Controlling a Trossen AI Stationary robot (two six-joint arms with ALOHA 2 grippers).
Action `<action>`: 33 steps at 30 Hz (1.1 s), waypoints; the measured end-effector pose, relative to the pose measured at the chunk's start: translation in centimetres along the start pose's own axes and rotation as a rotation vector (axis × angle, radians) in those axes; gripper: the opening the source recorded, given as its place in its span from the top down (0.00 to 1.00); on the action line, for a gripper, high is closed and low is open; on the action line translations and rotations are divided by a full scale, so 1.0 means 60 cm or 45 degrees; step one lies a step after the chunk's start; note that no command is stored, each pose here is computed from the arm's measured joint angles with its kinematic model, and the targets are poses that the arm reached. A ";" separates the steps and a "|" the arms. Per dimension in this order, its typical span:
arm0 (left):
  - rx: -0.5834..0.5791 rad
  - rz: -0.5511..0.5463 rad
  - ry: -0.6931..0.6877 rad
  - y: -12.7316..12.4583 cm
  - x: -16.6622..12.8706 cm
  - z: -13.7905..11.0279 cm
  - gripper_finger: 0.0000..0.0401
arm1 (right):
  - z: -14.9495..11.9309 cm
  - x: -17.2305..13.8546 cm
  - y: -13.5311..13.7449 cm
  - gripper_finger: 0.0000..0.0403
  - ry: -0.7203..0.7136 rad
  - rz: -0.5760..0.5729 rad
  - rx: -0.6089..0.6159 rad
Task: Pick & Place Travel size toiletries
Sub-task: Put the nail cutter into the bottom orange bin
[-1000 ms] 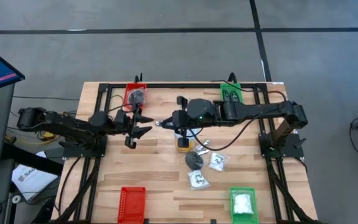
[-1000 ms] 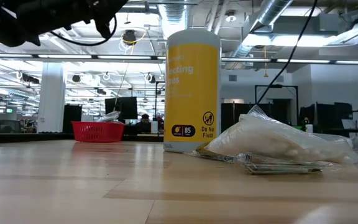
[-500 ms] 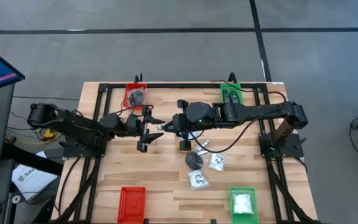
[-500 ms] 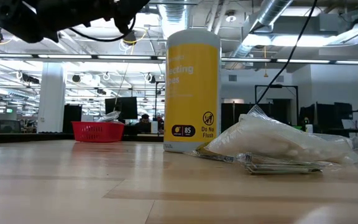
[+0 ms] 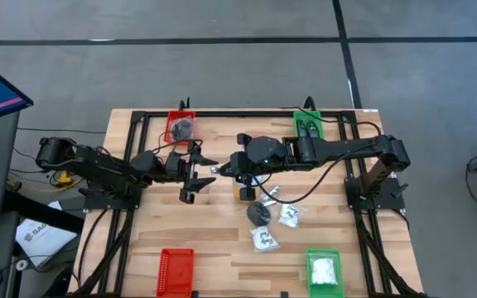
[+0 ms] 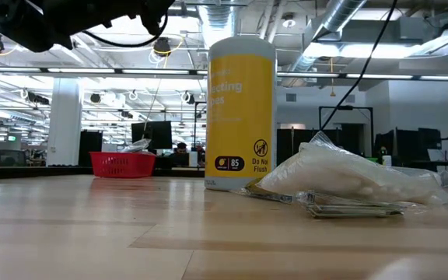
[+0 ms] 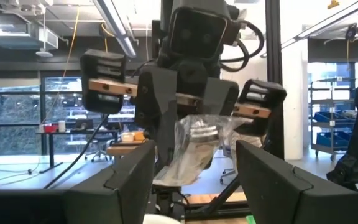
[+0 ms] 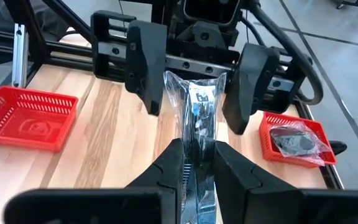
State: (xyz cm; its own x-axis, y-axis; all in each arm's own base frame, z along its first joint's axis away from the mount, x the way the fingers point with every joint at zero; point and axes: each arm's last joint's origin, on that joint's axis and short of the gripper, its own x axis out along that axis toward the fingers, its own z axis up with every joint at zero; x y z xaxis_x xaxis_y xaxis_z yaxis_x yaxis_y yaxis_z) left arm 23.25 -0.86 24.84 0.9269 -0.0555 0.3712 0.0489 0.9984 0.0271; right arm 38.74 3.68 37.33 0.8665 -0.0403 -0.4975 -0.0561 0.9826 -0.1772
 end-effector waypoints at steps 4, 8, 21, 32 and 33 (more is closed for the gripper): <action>0.002 0.000 -0.009 0.000 0.000 0.001 0.46 | 0.000 0.018 0.002 0.87 -0.028 -0.005 0.003; 0.003 0.000 -0.013 0.000 0.002 0.001 0.47 | -0.006 0.038 0.002 0.87 -0.018 -0.009 -0.010; 0.004 0.001 -0.011 0.000 0.003 0.001 0.66 | -0.010 0.041 -0.005 0.87 0.003 -0.019 -0.023; 0.034 0.013 -0.017 0.001 0.003 0.002 0.88 | -0.008 0.041 -0.005 0.87 -0.013 -0.024 -0.026; 0.044 0.015 -0.017 0.001 0.003 0.002 0.88 | -0.008 0.040 -0.006 0.87 -0.014 -0.025 -0.027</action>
State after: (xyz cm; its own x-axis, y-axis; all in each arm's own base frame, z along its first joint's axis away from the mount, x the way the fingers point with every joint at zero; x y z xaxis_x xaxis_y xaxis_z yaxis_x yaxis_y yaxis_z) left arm 23.39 -0.80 25.01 0.9222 -0.0444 0.3841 0.0253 0.9982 0.0546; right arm 40.62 3.16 35.78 0.8729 -0.0573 -0.4845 -0.0497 0.9775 -0.2051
